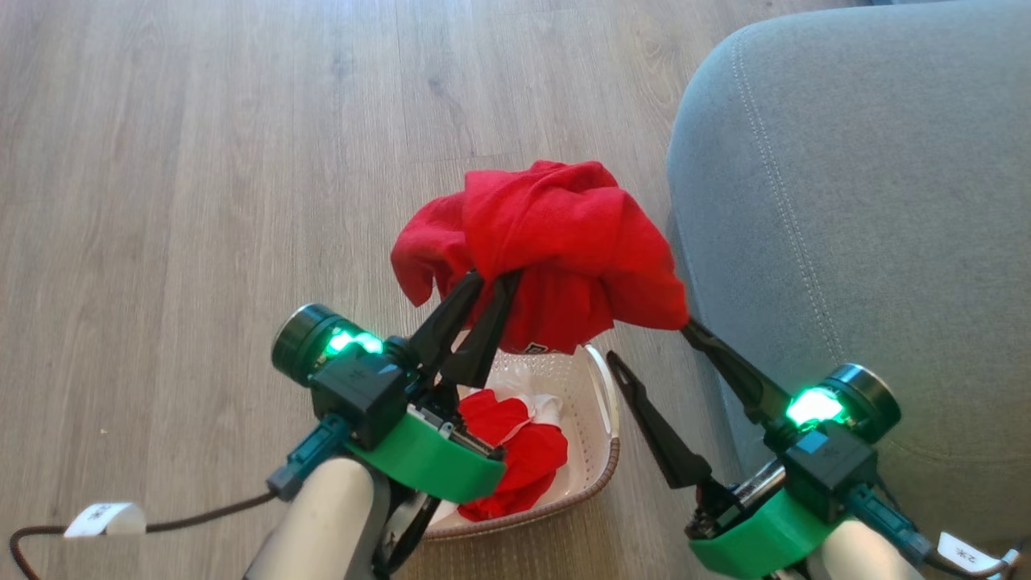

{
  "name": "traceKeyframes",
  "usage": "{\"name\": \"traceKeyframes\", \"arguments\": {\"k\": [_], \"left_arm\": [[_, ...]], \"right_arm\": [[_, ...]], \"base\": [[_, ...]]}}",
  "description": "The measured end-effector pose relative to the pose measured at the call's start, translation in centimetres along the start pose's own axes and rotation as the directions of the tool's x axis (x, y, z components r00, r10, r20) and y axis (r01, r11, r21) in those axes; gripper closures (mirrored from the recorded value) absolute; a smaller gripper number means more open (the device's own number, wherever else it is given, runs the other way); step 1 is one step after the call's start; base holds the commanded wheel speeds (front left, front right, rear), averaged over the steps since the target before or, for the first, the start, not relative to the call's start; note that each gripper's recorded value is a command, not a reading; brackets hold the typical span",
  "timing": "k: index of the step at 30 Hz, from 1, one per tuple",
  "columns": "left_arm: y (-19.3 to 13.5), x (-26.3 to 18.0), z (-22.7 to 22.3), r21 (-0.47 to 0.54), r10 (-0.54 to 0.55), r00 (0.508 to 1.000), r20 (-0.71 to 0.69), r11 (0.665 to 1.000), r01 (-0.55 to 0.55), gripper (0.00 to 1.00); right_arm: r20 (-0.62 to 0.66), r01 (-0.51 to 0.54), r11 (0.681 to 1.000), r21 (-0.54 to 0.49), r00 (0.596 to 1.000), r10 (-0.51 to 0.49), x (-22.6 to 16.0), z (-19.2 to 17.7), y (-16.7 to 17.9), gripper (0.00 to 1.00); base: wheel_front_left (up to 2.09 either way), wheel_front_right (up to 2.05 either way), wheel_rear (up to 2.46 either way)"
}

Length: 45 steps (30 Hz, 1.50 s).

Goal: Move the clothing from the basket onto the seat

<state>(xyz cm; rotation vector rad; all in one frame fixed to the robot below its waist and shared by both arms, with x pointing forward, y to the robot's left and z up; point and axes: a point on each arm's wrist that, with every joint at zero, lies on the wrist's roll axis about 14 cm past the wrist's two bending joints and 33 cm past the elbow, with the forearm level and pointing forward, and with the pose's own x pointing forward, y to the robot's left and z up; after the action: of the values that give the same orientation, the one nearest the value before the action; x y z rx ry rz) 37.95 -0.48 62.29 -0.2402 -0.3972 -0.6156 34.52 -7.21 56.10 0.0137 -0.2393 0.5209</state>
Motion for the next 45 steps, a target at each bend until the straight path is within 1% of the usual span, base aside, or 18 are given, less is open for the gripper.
{"name": "traceKeyframes", "arguments": {"k": [4,8,14,15,22,30,38,39,40,41,42,45], "left_arm": [[-0.3,-0.1,-0.2,0.007,-0.014,1.000,-0.009,1.000,0.014,1.00],[-0.5,-0.2,-0.3,0.007,-0.019,1.000,-0.012,1.000,0.019,1.00],[-1.7,-0.5,-0.8,-0.005,-0.061,0.998,-0.032,0.998,0.061,1.00],[-2.3,-0.6,-0.9,-0.010,-0.082,0.996,-0.038,0.997,0.082,1.00],[-3.8,-1.0,-1.7,-0.027,-0.127,0.990,-0.066,0.992,0.125,1.00],[-5.8,-1.7,-2.8,-0.064,-0.184,0.977,-0.103,0.982,0.178,1.00],[-7.1,-2.3,-3.2,-0.087,-0.214,0.970,-0.117,0.975,0.205,1.00],[-7.1,-2.3,-3.1,-0.086,-0.214,0.970,-0.117,0.975,0.204,1.00],[-7.1,-2.3,-3.1,-0.084,-0.213,0.970,-0.117,0.975,0.204,1.00],[-7.0,-2.4,-3.1,-0.082,-0.213,0.970,-0.118,0.976,0.204,1.00],[-7.1,-2.4,-3.0,-0.080,-0.212,0.970,-0.118,0.976,0.204,1.00],[-7.1,-2.5,-2.9,-0.077,-0.213,0.970,-0.114,0.976,0.205,1.00]], "right_arm": [[0.000,0.006,0.999,-0.052,1.000,-0.006,0.0,0.1,-0.4,0.00],[0.003,0.012,0.998,-0.065,1.000,-0.012,0.2,0.1,-0.6,0.00],[-0.004,0.006,0.995,-0.099,1.000,-0.007,0.3,0.0,-0.6,0.00],[-0.008,0.002,0.994,-0.107,1.000,-0.003,0.3,-0.1,-0.5,0.00],[0.006,-0.019,0.992,-0.122,1.000,0.020,0.8,0.3,0.0,0.00],[-0.013,-0.041,0.987,-0.154,0.999,0.039,1.1,-0.2,0.4,0.00],[-0.012,-0.054,0.989,-0.140,0.999,0.053,1.5,-0.4,1.3,0.00],[-0.012,-0.058,0.989,-0.138,0.998,0.057,1.5,-0.4,1.5,0.53],[-0.013,-0.064,0.989,-0.134,0.998,0.063,1.5,-0.4,1.7,0.96],[-0.012,-0.069,0.990,-0.126,0.998,0.068,1.5,-0.4,1.9,0.96],[-0.010,-0.073,0.990,-0.124,0.997,0.073,1.5,-0.4,2.1,1.00],[-0.007,-0.071,0.992,-0.107,0.998,0.070,1.5,-0.3,2.1,1.00]], "base": [[0.00,0.00,0.00],[0.00,0.00,0.00],[0.00,0.00,0.00],[0.00,0.00,0.00],[0.00,0.00,0.00],[0.00,0.00,0.00],[0.00,0.00,0.00],[0.00,0.00,0.00],[0.00,0.00,0.00],[0.00,0.00,0.00],[0.00,0.00,0.00],[0.00,0.00,0.00]]}}
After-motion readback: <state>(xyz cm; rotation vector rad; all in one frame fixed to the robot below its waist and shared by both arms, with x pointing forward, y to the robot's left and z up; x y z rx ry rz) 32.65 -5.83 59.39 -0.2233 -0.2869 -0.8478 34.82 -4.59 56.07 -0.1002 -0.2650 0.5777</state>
